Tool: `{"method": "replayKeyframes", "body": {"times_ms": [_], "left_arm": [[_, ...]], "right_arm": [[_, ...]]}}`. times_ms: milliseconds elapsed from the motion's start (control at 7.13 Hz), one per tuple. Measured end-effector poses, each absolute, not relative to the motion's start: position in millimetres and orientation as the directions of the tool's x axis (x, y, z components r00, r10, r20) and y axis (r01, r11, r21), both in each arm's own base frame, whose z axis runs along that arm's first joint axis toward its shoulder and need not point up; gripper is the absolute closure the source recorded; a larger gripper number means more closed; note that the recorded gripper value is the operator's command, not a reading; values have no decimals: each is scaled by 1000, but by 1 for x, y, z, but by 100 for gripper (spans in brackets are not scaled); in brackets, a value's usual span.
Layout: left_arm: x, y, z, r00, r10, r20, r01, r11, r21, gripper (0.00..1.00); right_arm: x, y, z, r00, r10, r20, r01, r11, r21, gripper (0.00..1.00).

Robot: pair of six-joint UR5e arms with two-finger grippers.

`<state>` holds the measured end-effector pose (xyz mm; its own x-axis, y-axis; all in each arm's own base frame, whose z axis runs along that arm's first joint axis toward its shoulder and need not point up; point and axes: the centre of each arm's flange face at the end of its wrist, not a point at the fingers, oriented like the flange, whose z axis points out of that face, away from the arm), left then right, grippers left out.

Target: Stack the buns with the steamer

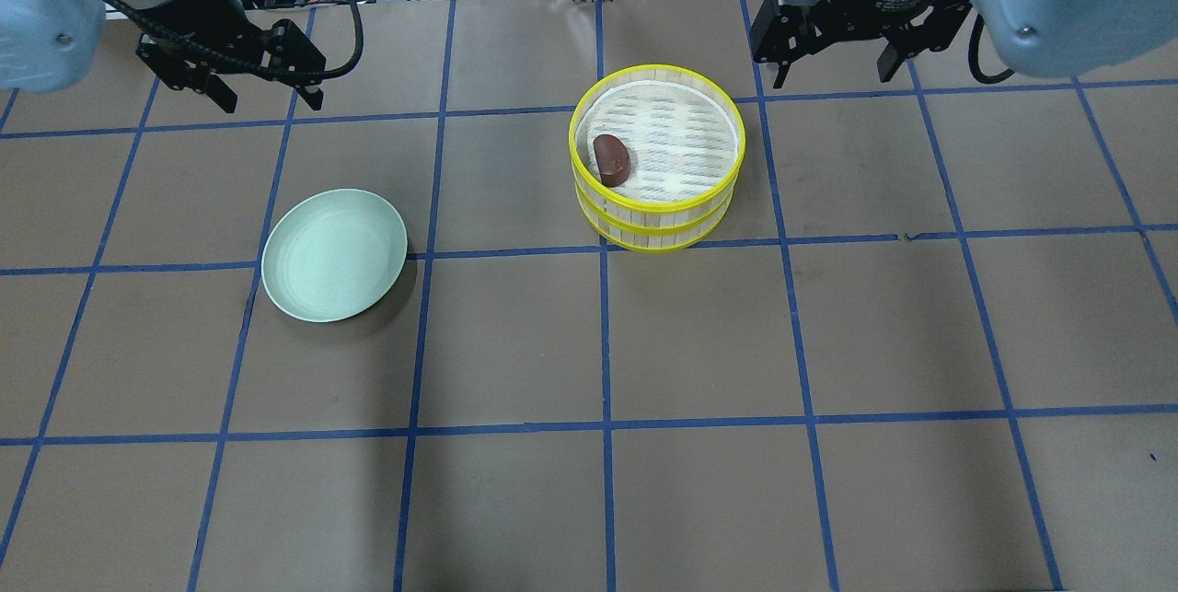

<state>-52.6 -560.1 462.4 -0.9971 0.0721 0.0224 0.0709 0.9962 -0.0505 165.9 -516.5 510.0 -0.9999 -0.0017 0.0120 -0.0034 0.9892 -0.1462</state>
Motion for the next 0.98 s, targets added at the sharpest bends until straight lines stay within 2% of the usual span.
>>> {"method": "replayKeyframes", "body": {"times_ms": [421, 981], "left_arm": [[-71, -505, 513, -995, 102, 17, 102, 994, -41, 0], [-77, -497, 513, -992, 123, 8, 123, 991, -48, 0]], "right_arm": [[167, -517, 509, -1000, -5, 4, -6, 990, -144, 0], [167, -518, 507, -1000, -4, 5, -4, 990, -141, 0]]}}
